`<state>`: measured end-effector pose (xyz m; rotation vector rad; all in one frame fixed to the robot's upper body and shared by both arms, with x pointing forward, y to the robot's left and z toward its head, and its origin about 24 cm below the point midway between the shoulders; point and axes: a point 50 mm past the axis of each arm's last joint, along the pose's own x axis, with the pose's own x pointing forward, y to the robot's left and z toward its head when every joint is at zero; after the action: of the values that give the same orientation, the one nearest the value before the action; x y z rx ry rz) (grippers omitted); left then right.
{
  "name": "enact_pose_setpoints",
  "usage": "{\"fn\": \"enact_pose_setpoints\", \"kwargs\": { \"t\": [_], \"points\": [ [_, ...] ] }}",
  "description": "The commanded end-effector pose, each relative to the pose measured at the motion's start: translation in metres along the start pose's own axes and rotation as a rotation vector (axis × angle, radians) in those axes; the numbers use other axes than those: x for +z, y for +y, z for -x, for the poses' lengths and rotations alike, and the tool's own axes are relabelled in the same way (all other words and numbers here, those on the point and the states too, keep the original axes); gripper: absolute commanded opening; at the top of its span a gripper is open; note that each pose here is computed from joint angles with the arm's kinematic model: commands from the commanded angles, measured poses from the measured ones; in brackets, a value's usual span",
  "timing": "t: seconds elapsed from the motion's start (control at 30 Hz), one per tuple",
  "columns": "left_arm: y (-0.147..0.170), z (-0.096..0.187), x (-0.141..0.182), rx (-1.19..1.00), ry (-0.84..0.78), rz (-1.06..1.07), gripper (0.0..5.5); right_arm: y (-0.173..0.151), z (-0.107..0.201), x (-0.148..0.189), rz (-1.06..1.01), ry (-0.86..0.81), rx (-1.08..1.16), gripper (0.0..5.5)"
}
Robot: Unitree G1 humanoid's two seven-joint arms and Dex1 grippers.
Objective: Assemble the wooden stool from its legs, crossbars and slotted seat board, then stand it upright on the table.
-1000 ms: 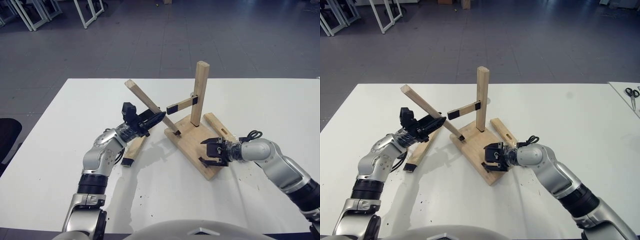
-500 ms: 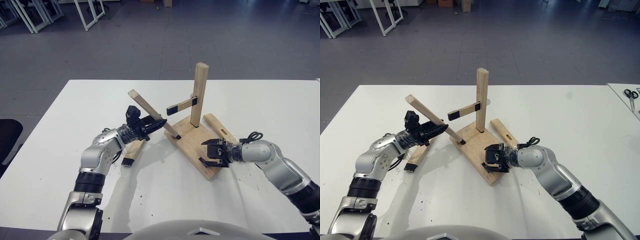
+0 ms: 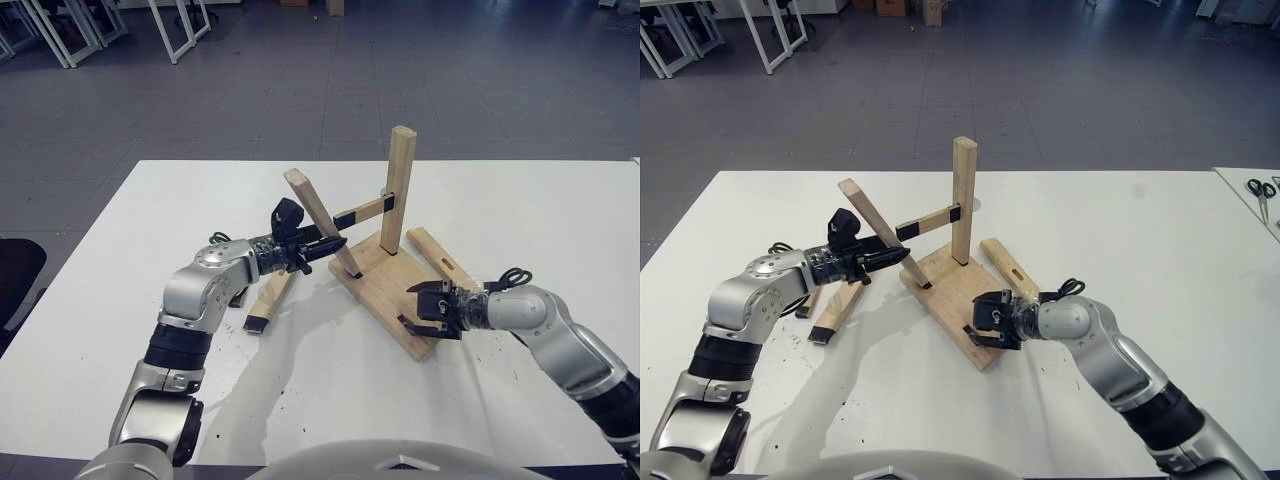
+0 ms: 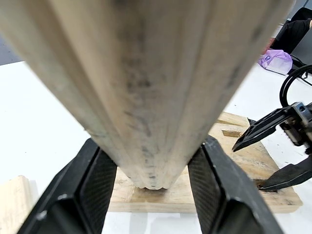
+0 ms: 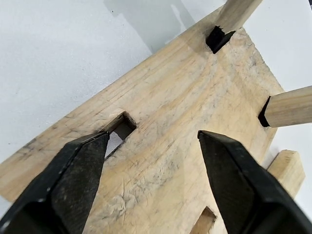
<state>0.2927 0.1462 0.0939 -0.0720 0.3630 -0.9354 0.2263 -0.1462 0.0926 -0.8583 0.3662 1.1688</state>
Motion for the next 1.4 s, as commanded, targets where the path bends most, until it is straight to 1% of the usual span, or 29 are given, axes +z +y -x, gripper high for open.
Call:
{"fn": "enact_pose_setpoints", "kwargs": {
  "t": [0.03,0.07,0.13,0.23,0.27,0.3,0.33,0.4,0.43,0.47,0.5,0.57,0.6,0.63,0.7,0.77,0.8,0.87,0.93,0.97,1.03,1.1,1.13,1.2,1.27,1.33,1.4],
  "points": [
    [0.011,0.007,-0.047,0.143,0.280,-0.029,2.04,-0.026,0.020,0.032,-0.029,-0.129,-0.108,3.37],
    [0.011,0.007,-0.047,0.145,0.289,-0.043,2.04,-0.032,0.025,0.037,-0.043,-0.159,-0.127,3.37],
    [0.011,0.006,-0.048,0.146,0.294,-0.043,2.04,-0.053,0.036,0.056,-0.088,-0.282,-0.216,3.37],
    [0.013,0.006,-0.048,0.150,0.283,-0.017,2.04,-0.098,0.054,0.087,-0.091,-0.491,-0.457,3.37],
    [0.014,0.006,-0.047,0.152,0.281,-0.013,2.04,-0.114,0.058,0.100,-0.055,-0.555,-0.556,3.16],
    [0.014,0.005,-0.046,0.150,0.280,-0.013,2.04,-0.126,0.060,0.110,-0.028,-0.602,-0.622,3.09],
    [0.014,0.004,-0.046,0.147,0.279,-0.010,2.04,-0.134,0.060,0.121,0.022,-0.640,-0.670,2.85],
    [0.014,0.002,-0.045,0.139,0.279,-0.005,2.04,-0.146,0.053,0.139,0.119,-0.681,-0.715,2.56],
    [0.013,0.001,-0.046,0.134,0.279,-0.002,2.04,-0.149,0.038,0.141,0.126,-0.677,-0.674,2.47],
    [0.013,0.000,-0.046,0.129,0.280,0.002,2.04,-0.149,0.014,0.132,0.123,-0.611,-0.585,2.46],
    [0.012,-0.002,-0.046,0.123,0.282,0.003,2.04,-0.144,-0.018,0.107,0.142,-0.470,-0.463,2.46],
    [0.010,-0.008,-0.044,0.103,0.285,-0.003,2.04,-0.120,-0.060,0.048,0.143,-0.224,-0.220,2.46],
    [0.009,-0.011,-0.042,0.091,0.285,-0.010,2.04,-0.107,-0.068,0.024,0.121,-0.148,-0.122,2.46],
    [0.008,-0.014,-0.039,0.078,0.279,-0.013,2.04,-0.097,-0.071,0.006,0.092,-0.097,-0.038,2.46],
    [0.006,-0.017,-0.034,0.064,0.263,-0.010,2.04,-0.091,-0.068,-0.010,0.051,-0.062,0.039,2.46],
    [0.005,-0.017,-0.033,0.065,0.255,-0.004,2.04,-0.101,-0.062,-0.003,0.059,-0.100,-0.011,2.46],
    [0.005,-0.017,-0.034,0.065,0.256,-0.002,2.04,-0.110,-0.057,0.010,0.065,-0.161,-0.067,2.46],
    [0.004,-0.018,-0.034,0.058,0.259,0.006,2.04,-0.122,-0.047,0.035,0.079,-0.294,-0.179,2.46],
    [0.005,-0.021,-0.032,0.043,0.273,0.017,2.04,-0.134,-0.027,0.067,0.070,-0.495,-0.323,2.46],
    [0.005,-0.022,-0.032,0.035,0.286,0.021,2.04,-0.137,-0.018,0.078,0.074,-0.569,-0.381,2.46],
    [0.005,-0.022,-0.033,0.016,0.308,0.059,2.04,-0.144,0.001,0.099,0.127,-0.663,-0.513,2.46],
    [0.006,-0.021,-0.035,0.003,0.327,0.102,2.04,-0.149,0.013,0.114,0.186,-0.708,-0.599,2.46],
    [0.007,-0.020,-0.034,-0.002,0.336,0.117,2.04,-0.151,0.014,0.117,0.205,-0.707,-0.614,2.46],
    [0.007,-0.018,-0.033,-0.019,0.357,0.129,2.04,-0.154,0.004,0.109,0.210,-0.647,-0.603,2.46],
    [0.006,-0.019,-0.030,-0.030,0.367,0.129,2.04,-0.145,-0.029,0.080,0.201,-0.471,-0.454,2.46],
    [0.003,-0.022,-0.027,-0.050,0.371,0.130,2.04,-0.124,-0.060,0.036,0.156,-0.274,-0.268,2.46],
    [0.001,-0.024,-0.027,-0.064,0.376,0.130,2.04,-0.104,-0.072,0.005,0.138,-0.152,-0.140,2.46]
  ]
}}
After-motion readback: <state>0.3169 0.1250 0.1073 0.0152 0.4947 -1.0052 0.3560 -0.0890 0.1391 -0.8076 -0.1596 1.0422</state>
